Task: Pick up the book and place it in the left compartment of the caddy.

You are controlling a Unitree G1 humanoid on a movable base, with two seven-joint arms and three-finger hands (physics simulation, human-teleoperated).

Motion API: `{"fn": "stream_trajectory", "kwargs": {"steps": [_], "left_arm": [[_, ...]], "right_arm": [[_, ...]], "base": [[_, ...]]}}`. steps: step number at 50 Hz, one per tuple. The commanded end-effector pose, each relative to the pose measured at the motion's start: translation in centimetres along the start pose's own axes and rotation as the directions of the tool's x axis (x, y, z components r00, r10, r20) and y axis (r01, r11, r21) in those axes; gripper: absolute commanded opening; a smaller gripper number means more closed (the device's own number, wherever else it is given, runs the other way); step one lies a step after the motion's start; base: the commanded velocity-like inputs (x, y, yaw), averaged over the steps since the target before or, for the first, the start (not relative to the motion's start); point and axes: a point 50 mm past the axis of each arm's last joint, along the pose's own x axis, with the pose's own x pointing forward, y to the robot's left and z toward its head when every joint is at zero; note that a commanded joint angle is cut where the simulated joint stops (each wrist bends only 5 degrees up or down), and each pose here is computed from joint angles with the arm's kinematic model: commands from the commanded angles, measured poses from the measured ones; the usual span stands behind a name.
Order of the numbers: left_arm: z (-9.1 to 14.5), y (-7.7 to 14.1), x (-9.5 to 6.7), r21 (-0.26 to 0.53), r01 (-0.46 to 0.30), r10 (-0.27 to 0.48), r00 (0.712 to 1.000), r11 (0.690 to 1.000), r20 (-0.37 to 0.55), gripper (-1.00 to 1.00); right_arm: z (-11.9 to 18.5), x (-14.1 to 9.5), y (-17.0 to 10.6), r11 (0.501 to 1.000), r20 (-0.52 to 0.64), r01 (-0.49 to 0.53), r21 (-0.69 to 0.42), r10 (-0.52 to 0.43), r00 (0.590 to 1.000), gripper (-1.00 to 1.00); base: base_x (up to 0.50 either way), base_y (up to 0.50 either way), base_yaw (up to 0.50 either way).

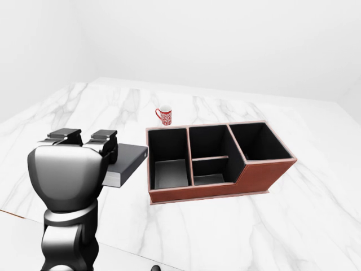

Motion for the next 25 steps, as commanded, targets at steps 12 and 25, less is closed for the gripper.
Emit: {"fn": "stream_trajectory", "kwargs": {"steps": [12,25], "left_arm": [[1.9,2.6,0.3,-0.047,-0.072,0.076,0.994,0.996,0.082,-1.00],[3.1,2.5,-0.2,-0.069,-0.071,0.082,0.983,0.995,0.163,-1.00]], "right_arm": [[-0.2,0.0,-0.1,1.000,-0.007,0.004,0.004,-0.004,1.000,1.00],[-0.2,0.0,-0.1,1.000,-0.005,0.004,0.004,-0.004,1.000,1.00]], "base": [[0.00,0.00,0.00],[0.00,0.00,0.00]]}}
